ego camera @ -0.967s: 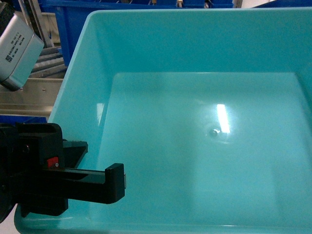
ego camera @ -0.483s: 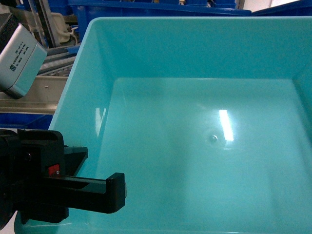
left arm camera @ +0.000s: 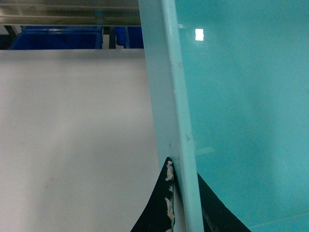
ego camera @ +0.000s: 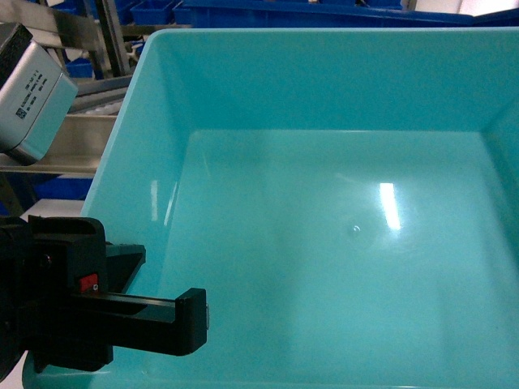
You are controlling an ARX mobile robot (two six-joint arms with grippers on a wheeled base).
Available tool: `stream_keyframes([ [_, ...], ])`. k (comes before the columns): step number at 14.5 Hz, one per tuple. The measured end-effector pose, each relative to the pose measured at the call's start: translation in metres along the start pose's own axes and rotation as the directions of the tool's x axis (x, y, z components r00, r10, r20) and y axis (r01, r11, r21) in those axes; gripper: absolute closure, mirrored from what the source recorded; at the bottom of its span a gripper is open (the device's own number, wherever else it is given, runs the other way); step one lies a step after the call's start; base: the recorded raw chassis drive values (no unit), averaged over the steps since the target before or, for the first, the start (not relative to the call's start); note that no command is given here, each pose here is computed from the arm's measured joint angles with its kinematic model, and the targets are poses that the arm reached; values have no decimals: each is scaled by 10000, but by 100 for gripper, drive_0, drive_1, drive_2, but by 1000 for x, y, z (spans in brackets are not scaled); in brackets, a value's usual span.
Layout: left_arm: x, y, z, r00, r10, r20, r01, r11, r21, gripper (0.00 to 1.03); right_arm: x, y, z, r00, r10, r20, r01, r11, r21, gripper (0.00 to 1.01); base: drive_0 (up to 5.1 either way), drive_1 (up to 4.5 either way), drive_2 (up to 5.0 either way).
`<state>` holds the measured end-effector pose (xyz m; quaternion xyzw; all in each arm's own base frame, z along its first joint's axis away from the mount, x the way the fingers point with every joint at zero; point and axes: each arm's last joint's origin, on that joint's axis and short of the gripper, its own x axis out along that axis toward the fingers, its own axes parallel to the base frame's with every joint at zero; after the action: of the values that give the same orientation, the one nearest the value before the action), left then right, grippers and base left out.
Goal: Organize blue bins on left shelf correctly
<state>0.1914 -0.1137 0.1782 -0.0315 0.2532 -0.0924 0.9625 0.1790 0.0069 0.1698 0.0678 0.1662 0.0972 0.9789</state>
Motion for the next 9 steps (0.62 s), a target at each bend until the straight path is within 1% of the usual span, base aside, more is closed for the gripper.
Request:
stream_keyframes([
  [9,0,0,0,10000,2,-7,-2,10000,2,101,0,0,0,10000,0,-34,0,10000,19,99,-452,71,404],
])
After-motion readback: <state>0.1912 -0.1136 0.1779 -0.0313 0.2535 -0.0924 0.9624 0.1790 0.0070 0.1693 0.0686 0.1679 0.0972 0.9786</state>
